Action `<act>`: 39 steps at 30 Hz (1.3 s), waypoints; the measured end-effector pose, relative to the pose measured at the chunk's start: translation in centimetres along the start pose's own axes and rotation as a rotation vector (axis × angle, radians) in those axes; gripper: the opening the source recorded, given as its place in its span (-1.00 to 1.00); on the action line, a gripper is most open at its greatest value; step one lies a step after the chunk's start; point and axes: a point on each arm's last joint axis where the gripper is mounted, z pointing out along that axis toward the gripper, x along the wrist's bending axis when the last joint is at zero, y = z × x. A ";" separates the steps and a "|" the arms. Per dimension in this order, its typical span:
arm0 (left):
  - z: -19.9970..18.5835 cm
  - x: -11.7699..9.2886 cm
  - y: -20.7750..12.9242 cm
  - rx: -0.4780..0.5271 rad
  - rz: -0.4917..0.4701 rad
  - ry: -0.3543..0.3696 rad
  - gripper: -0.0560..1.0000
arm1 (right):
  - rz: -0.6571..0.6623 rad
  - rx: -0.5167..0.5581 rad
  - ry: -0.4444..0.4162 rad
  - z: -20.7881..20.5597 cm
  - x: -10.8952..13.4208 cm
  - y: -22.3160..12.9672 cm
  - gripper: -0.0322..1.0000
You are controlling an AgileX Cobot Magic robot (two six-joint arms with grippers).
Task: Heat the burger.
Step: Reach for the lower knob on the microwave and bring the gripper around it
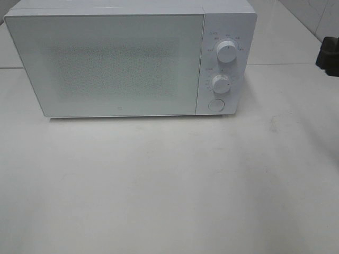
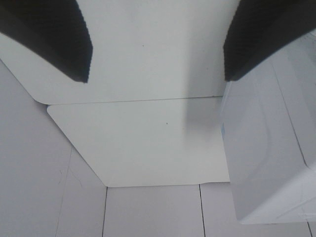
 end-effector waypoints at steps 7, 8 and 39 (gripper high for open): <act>0.0 0.0 0.0 0.000 0.000 0.000 0.95 | -0.024 0.006 -0.014 0.8 2.8 -2.5 0.46; 0.0 0.0 0.0 0.000 0.000 0.000 0.95 | -0.022 0.007 -0.015 0.9 3.2 -2.8 0.46; 0.0 0.0 0.0 0.000 0.000 0.000 0.95 | 0.049 0.074 -0.045 2.6 14.5 -9.0 0.57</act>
